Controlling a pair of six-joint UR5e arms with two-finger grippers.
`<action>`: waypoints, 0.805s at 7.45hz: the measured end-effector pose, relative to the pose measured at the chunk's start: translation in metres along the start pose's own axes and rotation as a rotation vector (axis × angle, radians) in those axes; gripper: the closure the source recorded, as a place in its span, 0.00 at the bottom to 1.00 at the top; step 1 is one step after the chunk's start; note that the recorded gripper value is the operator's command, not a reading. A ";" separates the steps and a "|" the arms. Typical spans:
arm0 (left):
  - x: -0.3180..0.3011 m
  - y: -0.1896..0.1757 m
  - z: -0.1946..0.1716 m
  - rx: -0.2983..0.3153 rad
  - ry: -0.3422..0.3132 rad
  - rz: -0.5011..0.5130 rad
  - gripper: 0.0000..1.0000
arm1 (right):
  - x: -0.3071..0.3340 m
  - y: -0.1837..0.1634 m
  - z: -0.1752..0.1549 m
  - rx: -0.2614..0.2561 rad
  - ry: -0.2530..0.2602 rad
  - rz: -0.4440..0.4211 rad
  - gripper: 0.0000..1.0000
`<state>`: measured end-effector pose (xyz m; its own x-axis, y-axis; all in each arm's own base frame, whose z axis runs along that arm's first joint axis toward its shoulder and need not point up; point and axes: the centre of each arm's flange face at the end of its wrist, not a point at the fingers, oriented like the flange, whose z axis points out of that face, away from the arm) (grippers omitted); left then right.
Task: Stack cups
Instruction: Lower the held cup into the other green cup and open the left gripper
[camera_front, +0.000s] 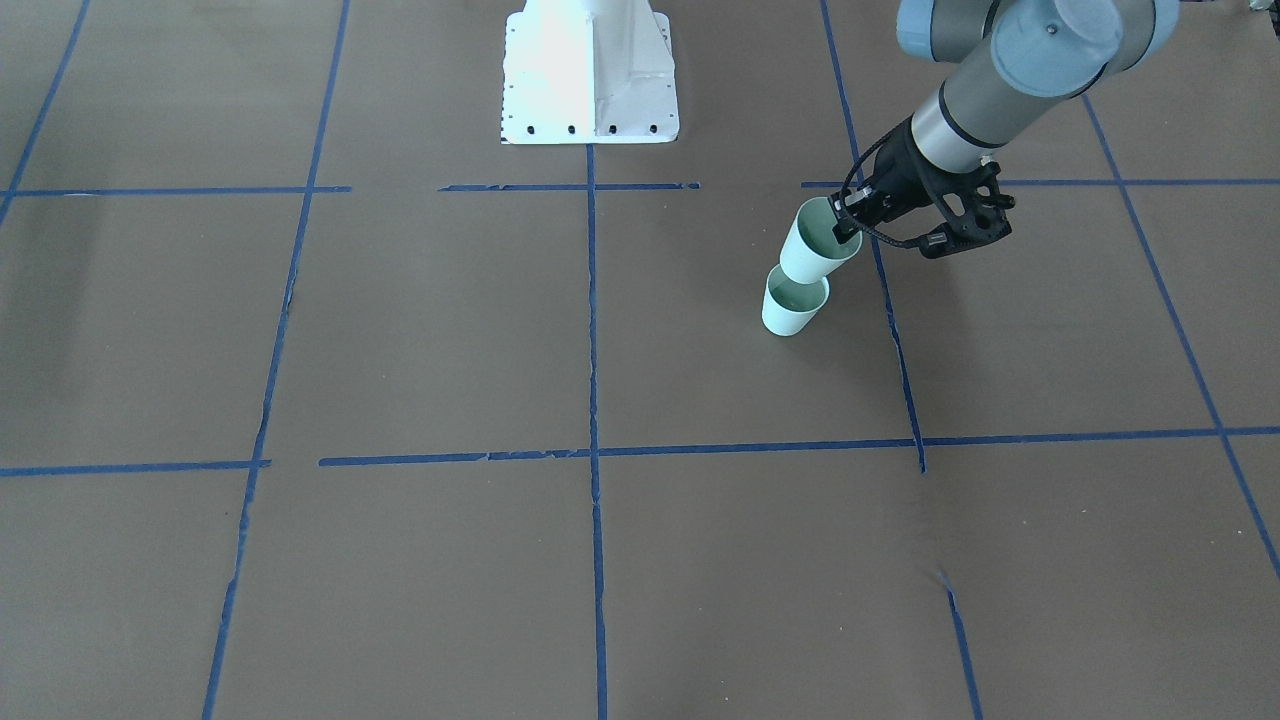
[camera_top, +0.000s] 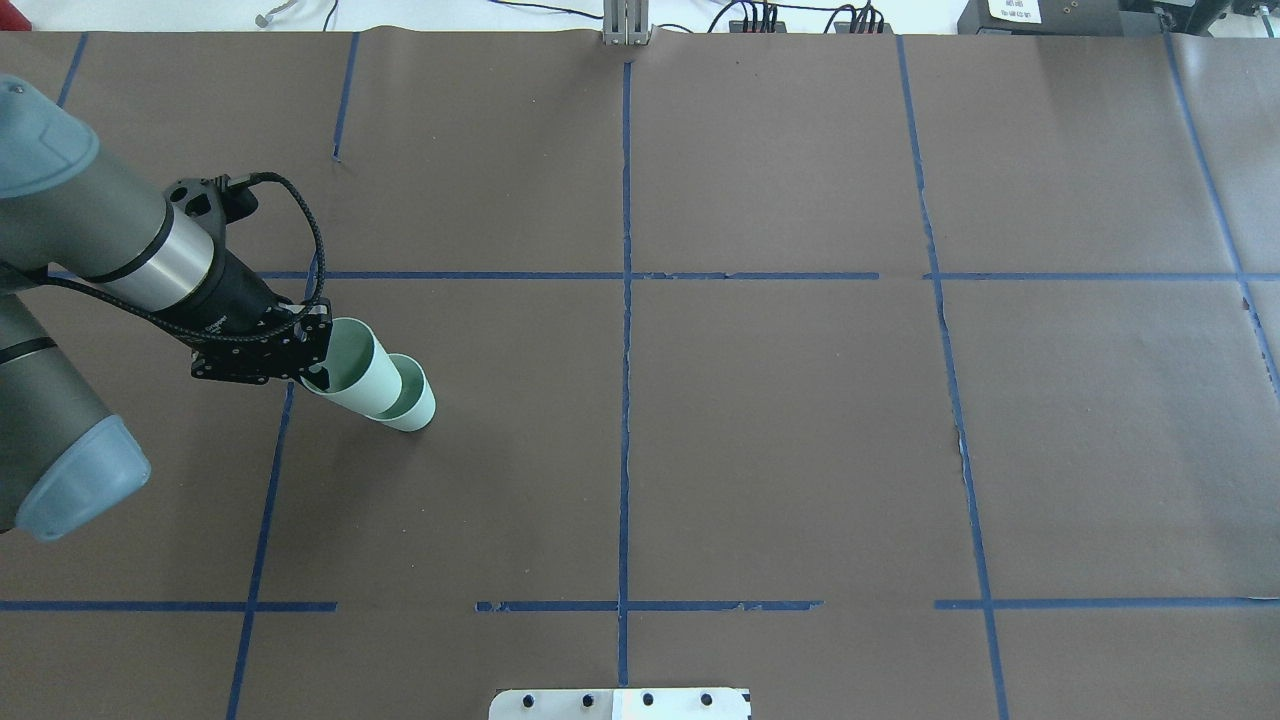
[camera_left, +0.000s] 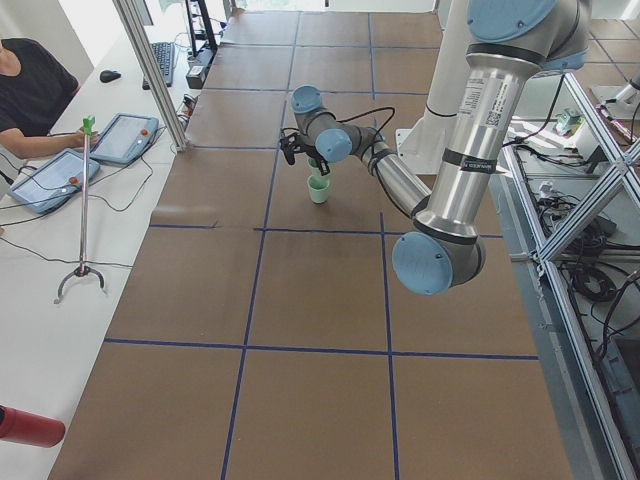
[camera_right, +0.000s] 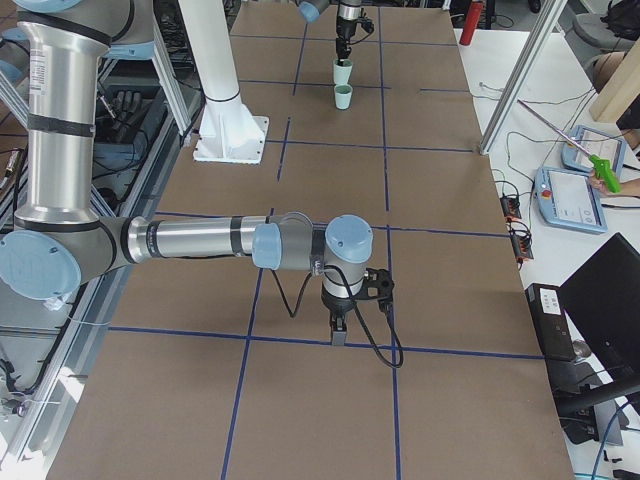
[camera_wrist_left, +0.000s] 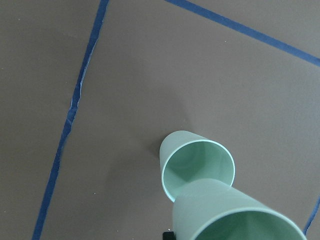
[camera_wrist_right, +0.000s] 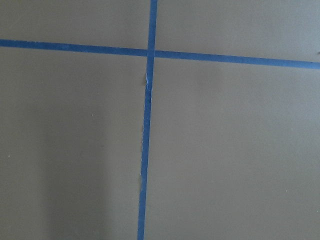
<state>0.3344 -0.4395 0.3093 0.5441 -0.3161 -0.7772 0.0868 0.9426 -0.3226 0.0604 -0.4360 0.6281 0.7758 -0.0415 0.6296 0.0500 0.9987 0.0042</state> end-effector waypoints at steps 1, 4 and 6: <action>-0.001 -0.005 0.006 0.002 -0.007 -0.002 1.00 | 0.000 0.000 0.000 0.000 0.000 0.000 0.00; -0.001 -0.011 0.012 0.004 -0.011 -0.001 1.00 | 0.000 0.000 0.000 0.000 0.000 0.000 0.00; 0.002 -0.012 0.013 0.004 -0.010 0.000 0.25 | 0.000 0.000 0.000 0.000 0.000 0.000 0.00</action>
<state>0.3451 -0.4499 0.3184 0.5527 -0.3150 -0.7715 0.0901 0.9430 -0.3204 0.0604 -0.4360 0.6280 0.7758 -0.0419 0.6296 0.0501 0.9987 0.0048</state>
